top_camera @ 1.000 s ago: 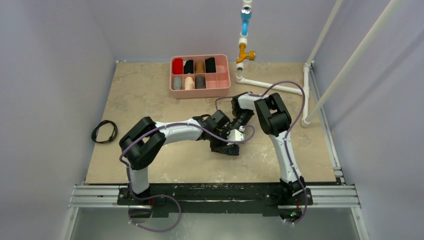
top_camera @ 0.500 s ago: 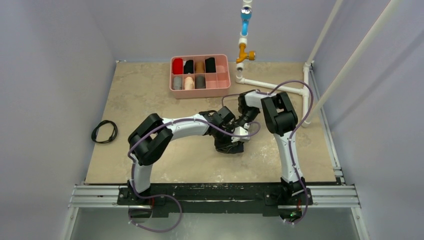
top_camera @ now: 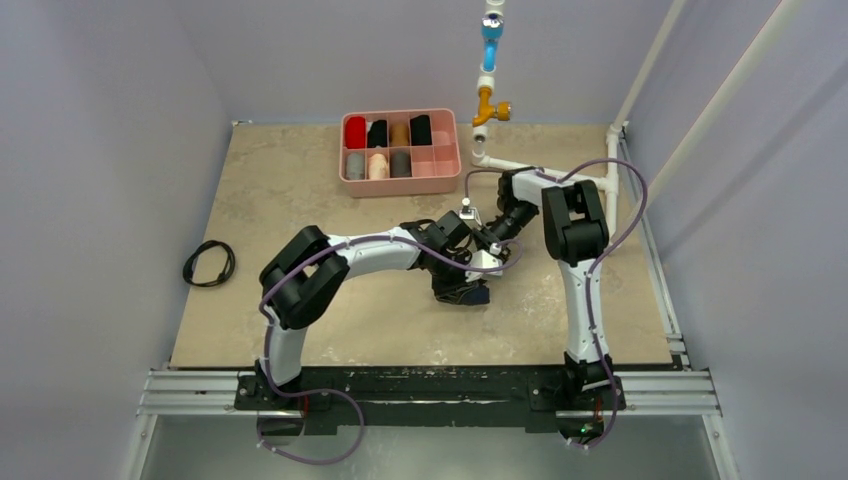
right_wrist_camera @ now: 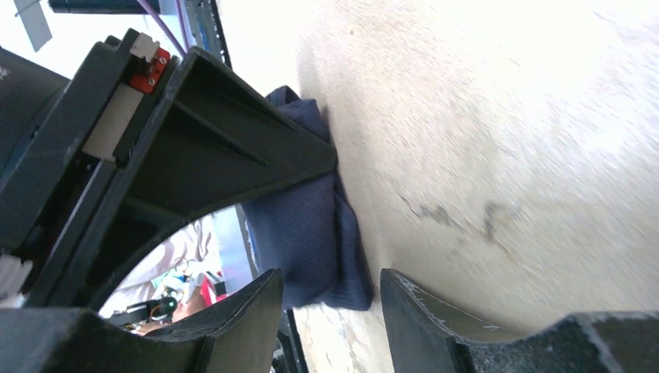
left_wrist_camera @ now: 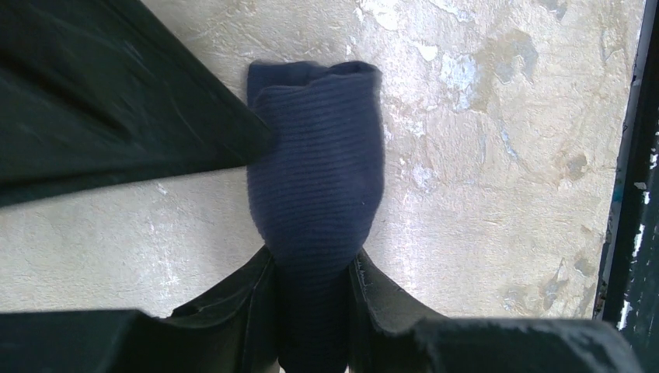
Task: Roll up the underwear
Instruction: Roll the underwear to the center of the board.
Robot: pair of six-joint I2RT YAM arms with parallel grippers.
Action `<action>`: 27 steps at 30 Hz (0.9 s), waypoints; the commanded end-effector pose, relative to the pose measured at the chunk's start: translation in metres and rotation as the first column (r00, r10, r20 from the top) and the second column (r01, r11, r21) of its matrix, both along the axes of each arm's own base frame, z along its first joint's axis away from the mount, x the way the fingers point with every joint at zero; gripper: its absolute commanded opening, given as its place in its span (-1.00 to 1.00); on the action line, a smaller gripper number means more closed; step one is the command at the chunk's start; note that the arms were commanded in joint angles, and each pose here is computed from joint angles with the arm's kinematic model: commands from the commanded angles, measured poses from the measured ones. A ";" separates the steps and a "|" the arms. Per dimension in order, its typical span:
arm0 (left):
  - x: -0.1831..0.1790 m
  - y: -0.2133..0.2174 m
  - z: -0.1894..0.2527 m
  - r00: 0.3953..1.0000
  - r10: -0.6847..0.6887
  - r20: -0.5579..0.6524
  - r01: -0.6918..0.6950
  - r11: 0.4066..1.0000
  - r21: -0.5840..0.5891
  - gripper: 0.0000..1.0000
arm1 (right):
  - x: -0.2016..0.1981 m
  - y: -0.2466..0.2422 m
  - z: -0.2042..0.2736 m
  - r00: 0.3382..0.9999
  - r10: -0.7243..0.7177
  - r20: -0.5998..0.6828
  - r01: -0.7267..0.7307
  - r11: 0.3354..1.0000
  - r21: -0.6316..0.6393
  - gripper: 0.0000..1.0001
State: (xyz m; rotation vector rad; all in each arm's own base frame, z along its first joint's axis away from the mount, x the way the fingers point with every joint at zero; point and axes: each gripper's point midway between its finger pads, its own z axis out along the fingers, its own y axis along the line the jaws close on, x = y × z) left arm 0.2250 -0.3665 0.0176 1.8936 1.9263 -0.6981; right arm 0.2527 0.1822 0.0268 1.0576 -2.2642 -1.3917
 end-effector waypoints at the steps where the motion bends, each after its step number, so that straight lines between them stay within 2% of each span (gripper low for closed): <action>1: -0.018 0.037 -0.047 0.997 0.013 -0.076 0.002 0.982 0.188 -1.00 | 0.035 -0.024 -0.041 0.975 0.064 0.215 -0.061 0.998 -0.021 0.03; 8: -0.015 0.036 -0.045 0.994 0.042 -0.102 -0.023 0.982 0.189 -1.00 | 0.057 -0.053 -0.033 0.953 -0.003 0.304 0.029 0.996 -0.081 0.02; 13: -0.006 0.038 -0.038 0.976 0.112 -0.186 -0.079 0.981 0.178 -1.00 | 0.064 -0.072 -0.018 0.915 -0.053 0.399 0.105 0.989 -0.107 0.02; 21: 0.018 0.042 -0.035 0.916 0.239 -0.322 -0.183 0.964 0.194 -1.00 | 0.058 -0.092 -0.002 0.826 -0.096 0.556 0.215 0.965 -0.152 0.03; 27: 0.027 0.045 -0.040 0.865 0.297 -0.404 -0.216 0.948 0.236 -1.00 | 0.041 -0.096 0.003 0.768 -0.112 0.631 0.251 0.958 -0.135 0.02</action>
